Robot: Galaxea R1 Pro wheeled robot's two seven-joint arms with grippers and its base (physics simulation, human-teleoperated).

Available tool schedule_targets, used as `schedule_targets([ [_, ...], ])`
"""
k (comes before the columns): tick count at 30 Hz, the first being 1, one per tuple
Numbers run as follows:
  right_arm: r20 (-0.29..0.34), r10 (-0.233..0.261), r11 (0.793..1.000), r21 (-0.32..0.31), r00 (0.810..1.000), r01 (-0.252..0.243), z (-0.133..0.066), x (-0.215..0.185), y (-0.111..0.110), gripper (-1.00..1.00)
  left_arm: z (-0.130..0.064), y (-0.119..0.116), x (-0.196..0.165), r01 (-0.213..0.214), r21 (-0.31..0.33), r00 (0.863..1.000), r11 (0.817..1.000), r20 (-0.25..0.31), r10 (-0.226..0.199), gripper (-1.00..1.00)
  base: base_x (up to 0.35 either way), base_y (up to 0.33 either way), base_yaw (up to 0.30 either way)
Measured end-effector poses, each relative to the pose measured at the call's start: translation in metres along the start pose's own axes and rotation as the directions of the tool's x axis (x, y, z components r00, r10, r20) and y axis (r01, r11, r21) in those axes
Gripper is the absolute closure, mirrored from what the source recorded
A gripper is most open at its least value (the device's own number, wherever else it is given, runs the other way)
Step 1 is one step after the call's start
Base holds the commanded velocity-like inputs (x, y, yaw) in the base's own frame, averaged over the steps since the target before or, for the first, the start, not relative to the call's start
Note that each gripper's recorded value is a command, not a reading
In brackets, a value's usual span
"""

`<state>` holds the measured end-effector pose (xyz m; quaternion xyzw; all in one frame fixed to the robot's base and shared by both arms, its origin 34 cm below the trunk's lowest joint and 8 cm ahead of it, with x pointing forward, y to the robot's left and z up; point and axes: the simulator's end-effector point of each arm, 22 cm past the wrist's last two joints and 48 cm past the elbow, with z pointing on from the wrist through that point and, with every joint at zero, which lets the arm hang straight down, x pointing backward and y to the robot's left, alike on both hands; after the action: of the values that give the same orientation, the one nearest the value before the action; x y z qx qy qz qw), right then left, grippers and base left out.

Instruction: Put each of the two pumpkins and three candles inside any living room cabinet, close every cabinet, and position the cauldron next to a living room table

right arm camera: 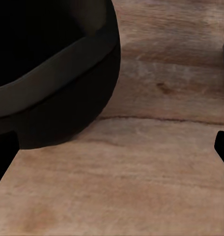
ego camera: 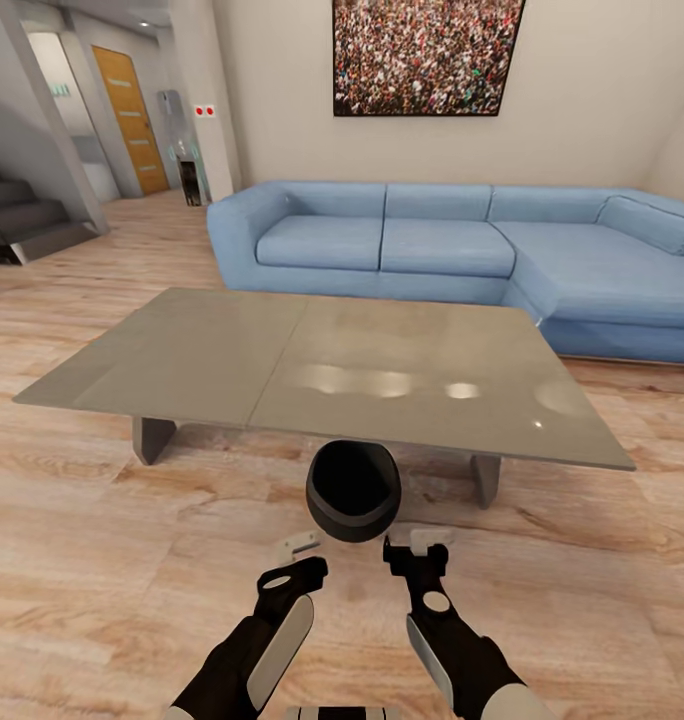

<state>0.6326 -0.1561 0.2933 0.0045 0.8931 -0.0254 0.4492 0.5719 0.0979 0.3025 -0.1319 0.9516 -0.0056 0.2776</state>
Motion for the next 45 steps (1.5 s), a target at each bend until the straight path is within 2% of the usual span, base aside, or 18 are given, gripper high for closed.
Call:
schedule_targets([
  [3, 0.013, 0.0, 1.0, 0.004, 1.0, 0.0, -0.002, -0.006, -0.003, -1.0, -0.004, 0.0, -0.005, 0.001, 0.0, 1.0, 1.0, 0.012, -0.001, -1.0, -0.002, 0.0, 0.0],
  [6, 0.023, -0.007, 1.0, 0.021, 1.0, 0.006, -0.003, -0.011, -0.013, -1.0, -0.008, 0.001, -0.012, -0.001, -0.001, 1.0, 1.0, 0.027, 0.001, -1.0, 0.0, 0.0, 0.0],
  [8, 0.024, -0.014, 0.999, 0.044, 1.0, 0.013, -0.005, -0.01, -0.026, -1.0, -0.008, 0.011, -0.017, -0.006, -0.013, 0.999, 1.0, 0.038, 0.006, -1.0, 0.0, 0.0, 0.0],
  [11, 0.012, -0.023, 0.995, 0.094, 1.0, 0.022, -0.011, 0.001, -0.047, -1.0, -0.004, 0.036, -0.023, -0.021, -0.048, 0.998, 0.999, 0.051, 0.023, -1.0, 0.0, 0.0, 0.0],
  [15, 0.004, -0.029, 0.99, 0.138, 1.0, 0.028, -0.02, 0.01, -0.062, -1.0, -0.001, 0.068, -0.031, -0.039, -0.095, 0.997, 0.995, 0.065, 0.045, -1.0, 0.0, 0.0, 0.0],
  [16, -0.01, -0.031, 0.986, 0.163, 0.999, 0.033, -0.026, 0.021, -0.071, -1.0, 0.002, 0.085, -0.034, -0.048, -0.119, 0.996, 0.992, 0.068, 0.056, -1.0, 0.0, 0.0, 0.0],
  [22, 0.01, -0.029, 0.982, 0.188, 1.0, 0.027, -0.041, 0.032, -0.082, -1.0, 0.001, 0.119, -0.035, -0.062, -0.17, 0.995, 0.984, 0.073, 0.075, -1.0, 0.0, 0.0, 0.0],
  [23, 0.015, -0.027, 0.981, 0.191, 1.0, 0.024, -0.044, 0.035, -0.084, -1.0, 0.002, 0.129, -0.033, -0.065, -0.185, 0.994, 0.981, 0.07, 0.079, -1.0, 0.0, 0.0, 0.0],
  [24, 0.035, -0.022, 0.977, 0.212, 0.999, 0.014, -0.06, 0.068, -0.101, -1.0, 0.012, 0.182, -0.034, 0.033, -0.254, 0.979, 0.967, 0.205, 0.02, -1.0, 0.0, 0.0, 0.0],
  [25, 0.038, -0.012, 0.975, 0.221, 0.999, 0.004, -0.075, 0.095, -0.107, -1.0, 0.025, 0.237, 0.023, -0.006, -0.358, 0.993, 0.934, 0.11, 0.049, -1.0, 0.0, 0.0, 0.0],
  [26, 0.059, -0.013, 0.975, 0.221, 0.998, 0.0, -0.075, 0.09, -0.108, -1.0, 0.025, 0.239, 0.024, -0.008, -0.358, 0.992, 0.934, 0.114, 0.053, -1.0, 0.0, 0.0, 0.0],
  [27, 0.086, -0.006, 0.973, 0.231, 0.996, -0.014, -0.085, 0.104, -0.115, -1.0, 0.03, 0.251, 0.036, 0.008, -0.336, 0.986, 0.942, 0.159, 0.048, -1.0, 0.0, 0.0, 0.0],
  [30, 0.098, -0.001, 0.971, 0.237, 0.995, -0.022, -0.089, 0.104, -0.118, -1.0, 0.027, 0.262, 0.04, 0.02, -0.342, 0.979, 0.939, 0.197, 0.051, -1.0, 0.0, 0.0, 0.0],
  [34, 0.108, 0.023, 0.967, 0.251, 0.994, -0.05, -0.091, 0.101, -0.123, -1.0, 0.023, 0.269, 0.043, 0.02, -0.349, 0.977, 0.937, 0.205, 0.055, -1.0, 0.0, 0.0, 0.0],
  [37, 0.109, 0.087, 0.951, 0.287, 0.99, -0.115, -0.094, 0.103, -0.134, -1.0, 0.025, 0.272, 0.058, -0.007, -0.316, 0.981, 0.949, 0.181, 0.067, -1.0, 0.0, 0.0, 0.0],
  [41, 0.122, 0.103, 0.946, 0.296, 0.987, -0.135, -0.096, 0.097, -0.138, -1.0, 0.022, 0.272, 0.053, -0.001, -0.302, 0.976, 0.953, 0.209, 0.067, -1.0, 0.0, 0.0, 0.0],
  [45, 0.137, 0.104, 0.945, 0.295, 0.985, -0.141, -0.098, 0.09, -0.139, -1.0, 0.018, 0.277, 0.055, -0.002, -0.307, 0.974, 0.952, 0.213, 0.071, -1.0, 0.0, 0.0, 0.0],
])
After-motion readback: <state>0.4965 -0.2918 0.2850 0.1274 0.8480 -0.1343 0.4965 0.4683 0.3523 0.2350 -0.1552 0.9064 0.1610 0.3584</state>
